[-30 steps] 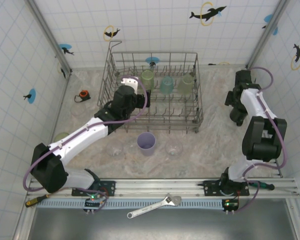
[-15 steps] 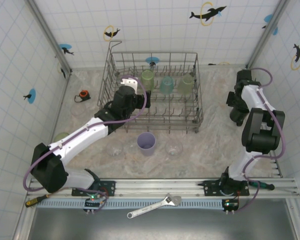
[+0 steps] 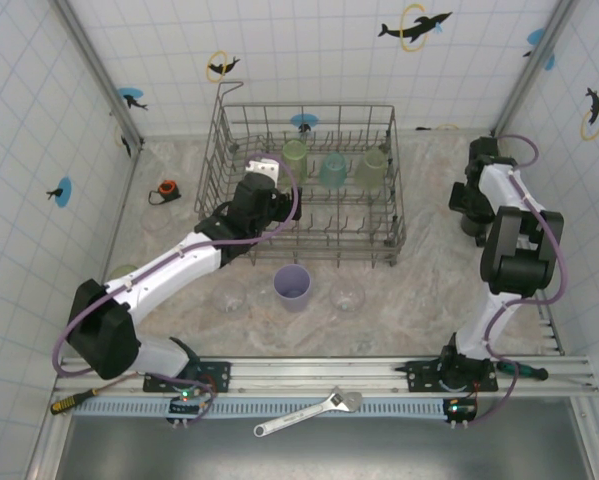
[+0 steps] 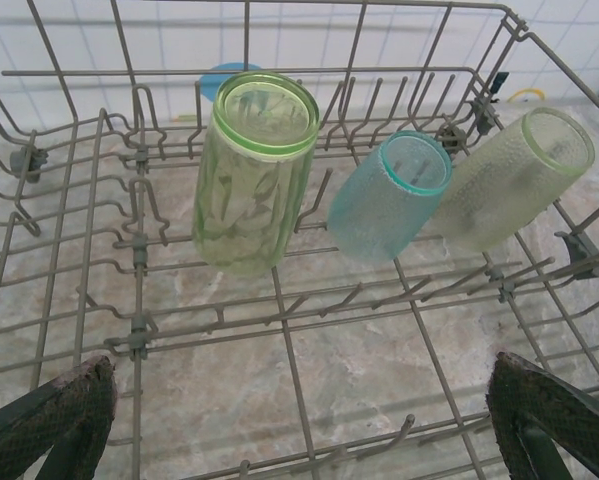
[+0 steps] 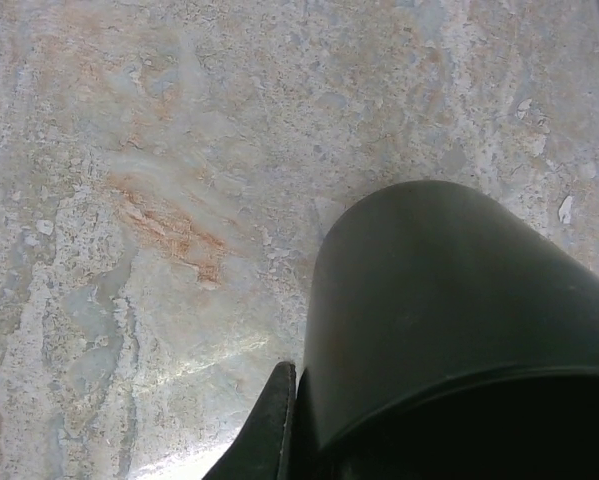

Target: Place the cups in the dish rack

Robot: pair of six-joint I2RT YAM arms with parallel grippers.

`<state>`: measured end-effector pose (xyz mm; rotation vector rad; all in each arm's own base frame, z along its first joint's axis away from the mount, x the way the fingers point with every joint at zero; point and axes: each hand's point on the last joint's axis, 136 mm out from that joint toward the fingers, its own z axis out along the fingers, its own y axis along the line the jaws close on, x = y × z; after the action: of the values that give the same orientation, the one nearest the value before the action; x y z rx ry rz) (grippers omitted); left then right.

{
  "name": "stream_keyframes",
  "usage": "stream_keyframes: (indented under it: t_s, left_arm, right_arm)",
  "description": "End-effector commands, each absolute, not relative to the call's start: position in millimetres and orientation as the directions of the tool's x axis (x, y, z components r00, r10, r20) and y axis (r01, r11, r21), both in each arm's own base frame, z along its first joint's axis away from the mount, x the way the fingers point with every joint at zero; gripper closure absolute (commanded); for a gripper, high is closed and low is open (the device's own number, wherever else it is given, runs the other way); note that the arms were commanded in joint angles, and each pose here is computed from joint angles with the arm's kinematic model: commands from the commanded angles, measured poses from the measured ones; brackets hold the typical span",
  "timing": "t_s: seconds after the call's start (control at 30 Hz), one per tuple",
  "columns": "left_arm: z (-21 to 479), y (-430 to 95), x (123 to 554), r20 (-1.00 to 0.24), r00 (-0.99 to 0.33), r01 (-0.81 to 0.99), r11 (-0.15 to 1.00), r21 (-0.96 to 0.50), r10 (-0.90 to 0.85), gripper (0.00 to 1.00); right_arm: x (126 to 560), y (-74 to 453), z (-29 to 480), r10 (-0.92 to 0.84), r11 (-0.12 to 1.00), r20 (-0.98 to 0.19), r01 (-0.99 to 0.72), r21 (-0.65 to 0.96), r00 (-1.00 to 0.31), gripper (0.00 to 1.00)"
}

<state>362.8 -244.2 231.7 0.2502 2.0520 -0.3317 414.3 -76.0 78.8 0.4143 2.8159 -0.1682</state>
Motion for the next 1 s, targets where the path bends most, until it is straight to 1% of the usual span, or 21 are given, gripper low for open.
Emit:
stream_keyframes:
  t_s: [0.0, 0.17, 0.43, 0.6, 0.67, 0.83, 0.97]
  left_arm:
    - [236, -241, 368, -0.878, -0.478, 0.287, 0.949, -0.133, 0.022, 0.02]
    - [237, -241, 368, -0.877, -0.480, 0.285, 0.949, -0.132, 0.022, 0.02]
    - [235, -240, 369, -0.870, -0.492, 0.274, 0.952, -0.138, 0.016, 0.02]
    - [237, -239, 369, -0.868, -0.497, 0.268, 0.953, -0.140, 0.011, 0.02]
    - [236, -241, 369, -0.865, -0.502, 0.271, 0.951, -0.149, 0.007, 0.03]
    - [234, -247, 372, -0.854, -0.520, 0.280, 0.946, -0.163, 0.006, 0.02]
    - [237, -250, 374, -0.848, -0.529, 0.281, 0.944, -0.175, 0.000, 0.03]
  right_arm:
    - [416, -79, 85, 0.271, 0.949, -0.303, 0.307, -0.077, -0.914, 1.00]
    - [424, -72, 113, 0.282, 0.950, -0.378, 0.312, -0.018, -0.882, 1.00]
    - [446, -47, 188, 0.298, 0.954, -0.547, 0.256, 0.153, -0.782, 1.00]
    - [454, -26, 232, 0.260, 0.966, -0.622, 0.198, 0.169, -0.739, 1.00]
    - [457, -17, 248, 0.230, 0.973, -0.654, 0.177, 0.148, -0.720, 1.00]
    - [464, 32, 284, 0.119, 0.993, -0.735, 0.070, 0.097, -0.667, 1.00]
    - [470, 72, 316, 0.080, 0.993, -0.796, -0.020, 0.116, -0.600, 1.00]
